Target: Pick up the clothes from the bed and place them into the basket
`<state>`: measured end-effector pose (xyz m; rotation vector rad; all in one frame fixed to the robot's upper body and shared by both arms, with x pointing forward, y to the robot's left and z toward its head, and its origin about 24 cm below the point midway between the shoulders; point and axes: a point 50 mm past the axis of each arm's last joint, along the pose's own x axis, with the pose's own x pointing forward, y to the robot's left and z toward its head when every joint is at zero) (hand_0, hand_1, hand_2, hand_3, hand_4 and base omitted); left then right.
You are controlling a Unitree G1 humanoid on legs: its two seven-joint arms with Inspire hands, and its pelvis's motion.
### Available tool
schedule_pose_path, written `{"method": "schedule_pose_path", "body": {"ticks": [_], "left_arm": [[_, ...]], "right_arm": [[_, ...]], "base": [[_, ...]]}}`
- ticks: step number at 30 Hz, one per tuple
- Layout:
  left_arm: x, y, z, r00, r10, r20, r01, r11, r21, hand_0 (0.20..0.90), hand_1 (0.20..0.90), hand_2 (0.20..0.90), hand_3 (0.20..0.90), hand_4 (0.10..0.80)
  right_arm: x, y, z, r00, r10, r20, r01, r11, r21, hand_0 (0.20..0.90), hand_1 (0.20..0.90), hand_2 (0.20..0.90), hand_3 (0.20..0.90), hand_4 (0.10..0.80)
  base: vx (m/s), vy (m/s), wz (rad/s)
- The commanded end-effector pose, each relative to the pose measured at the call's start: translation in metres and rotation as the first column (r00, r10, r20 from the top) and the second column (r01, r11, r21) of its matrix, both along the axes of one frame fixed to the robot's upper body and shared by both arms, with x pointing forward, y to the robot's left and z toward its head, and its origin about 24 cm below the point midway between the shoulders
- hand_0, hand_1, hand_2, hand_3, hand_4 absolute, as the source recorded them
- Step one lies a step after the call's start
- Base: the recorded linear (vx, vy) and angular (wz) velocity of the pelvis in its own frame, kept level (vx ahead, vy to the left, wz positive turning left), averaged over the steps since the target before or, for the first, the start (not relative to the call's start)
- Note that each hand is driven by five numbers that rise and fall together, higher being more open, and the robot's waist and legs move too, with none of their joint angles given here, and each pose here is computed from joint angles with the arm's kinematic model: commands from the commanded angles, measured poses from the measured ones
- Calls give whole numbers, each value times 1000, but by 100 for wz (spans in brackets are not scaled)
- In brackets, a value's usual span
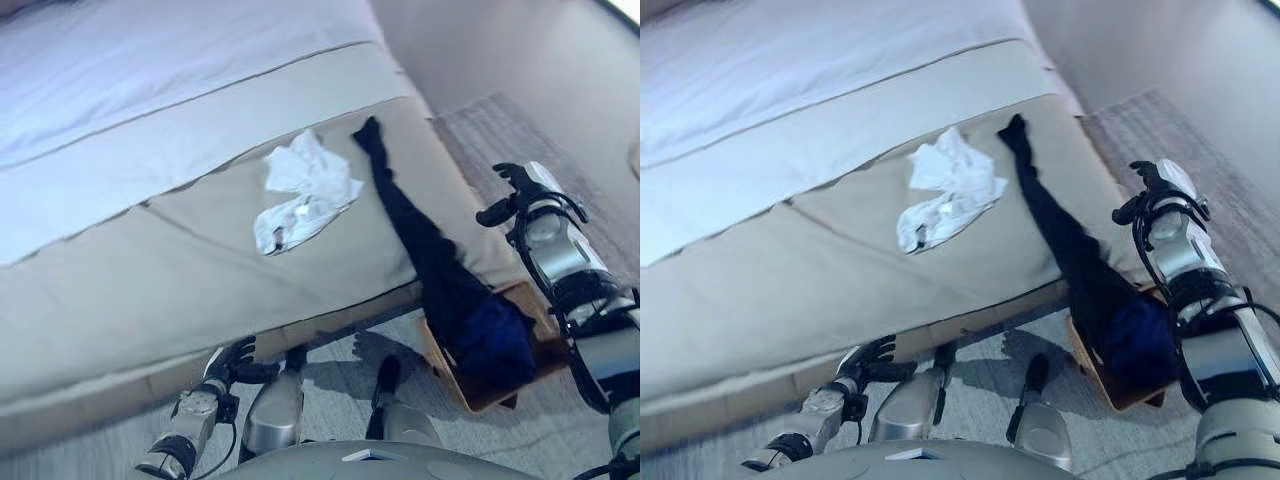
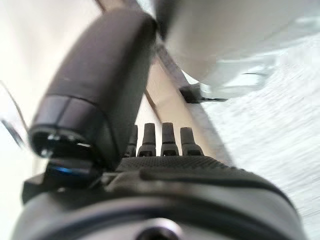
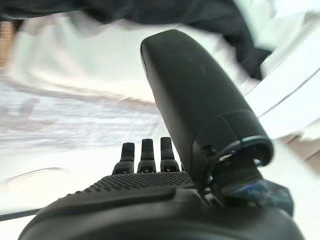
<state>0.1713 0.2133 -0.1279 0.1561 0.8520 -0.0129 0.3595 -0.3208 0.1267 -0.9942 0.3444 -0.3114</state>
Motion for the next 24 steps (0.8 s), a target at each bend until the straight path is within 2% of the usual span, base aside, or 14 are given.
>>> {"method": "schedule_pose_path", "body": {"ticks": [1, 5, 11, 19, 24], "left_arm": [[7, 25, 10, 999, -36, 29, 33, 995, 91, 900, 900, 900, 900, 800], [9, 33, 13, 997, -59, 44, 53, 992, 111, 900, 900, 900, 900, 800], [17, 36, 21, 993, -67, 96, 56, 992, 116, 900, 900, 900, 900, 800], [32, 29, 31, 983, -78, 166, 61, 993, 102, 900, 900, 900, 900, 800], [39, 26, 36, 976, -104, 189, 85, 991, 107, 900, 900, 900, 900, 800]], "right_arm": [[25, 13, 74, 969, -20, 245, 33, 998, -48, 900, 900, 900, 900, 800], [25, 1, 64, 961, -202, 186, 185, 977, 107, 900, 900, 900, 900, 800], [20, -7, 55, 937, -339, 82, 317, 926, 206, 900, 900, 900, 900, 800], [25, 6, 51, 943, -333, -24, 328, 913, 243, 900, 900, 900, 900, 800], [27, 13, 47, 950, -289, -119, 307, 932, 190, 900, 900, 900, 900, 800]], "base": [[75, 36, 47], [75, 16, 50], [-3, 11, 39], [-25, 7, 10], [-24, -46, 0]]}}
